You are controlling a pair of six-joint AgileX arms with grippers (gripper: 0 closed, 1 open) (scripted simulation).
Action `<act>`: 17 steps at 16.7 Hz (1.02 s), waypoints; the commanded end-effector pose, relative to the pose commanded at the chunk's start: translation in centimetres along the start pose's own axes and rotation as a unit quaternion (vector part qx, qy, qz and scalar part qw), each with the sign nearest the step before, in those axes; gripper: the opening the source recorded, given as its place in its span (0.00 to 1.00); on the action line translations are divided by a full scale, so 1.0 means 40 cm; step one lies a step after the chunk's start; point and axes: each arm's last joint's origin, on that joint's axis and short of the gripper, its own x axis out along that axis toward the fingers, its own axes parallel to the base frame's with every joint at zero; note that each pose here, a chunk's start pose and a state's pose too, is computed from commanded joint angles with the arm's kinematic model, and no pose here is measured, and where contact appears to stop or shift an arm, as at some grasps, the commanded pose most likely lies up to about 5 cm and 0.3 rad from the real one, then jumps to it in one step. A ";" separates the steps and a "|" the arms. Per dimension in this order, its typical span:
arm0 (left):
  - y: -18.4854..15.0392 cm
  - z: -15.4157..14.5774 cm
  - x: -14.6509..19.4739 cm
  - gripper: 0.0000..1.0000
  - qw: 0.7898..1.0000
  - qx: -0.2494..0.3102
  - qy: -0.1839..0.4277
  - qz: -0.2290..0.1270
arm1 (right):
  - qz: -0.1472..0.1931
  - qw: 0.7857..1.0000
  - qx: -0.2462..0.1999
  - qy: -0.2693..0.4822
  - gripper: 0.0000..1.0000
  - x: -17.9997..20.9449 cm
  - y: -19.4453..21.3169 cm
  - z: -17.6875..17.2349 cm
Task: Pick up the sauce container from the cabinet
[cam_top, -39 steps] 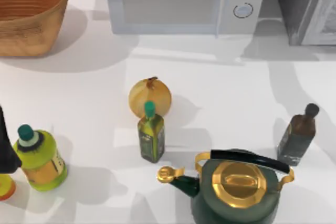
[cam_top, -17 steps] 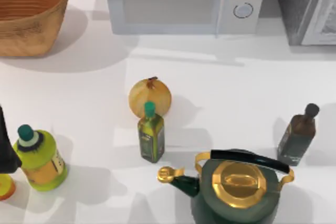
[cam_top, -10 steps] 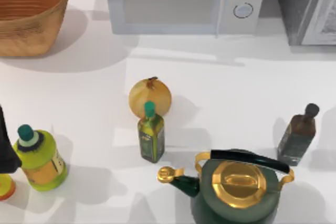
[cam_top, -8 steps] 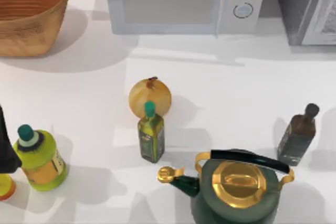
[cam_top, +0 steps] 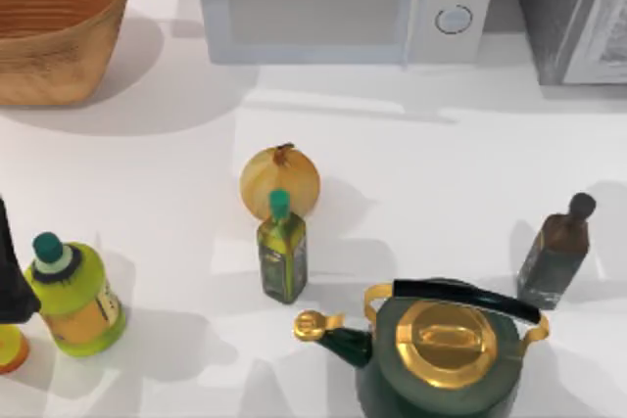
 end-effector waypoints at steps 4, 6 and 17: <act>0.000 0.000 0.000 1.00 1.000 0.000 0.000 0.000 | 0.067 0.998 -0.002 0.000 0.00 0.078 -0.030 0.022; 0.000 0.000 0.000 1.00 1.000 0.000 0.000 0.000 | 0.105 0.994 -0.002 0.002 0.00 0.125 -0.055 0.016; 0.000 0.000 0.000 1.00 1.000 0.000 0.000 0.000 | 0.285 0.958 0.007 0.017 0.00 0.271 -0.210 -0.205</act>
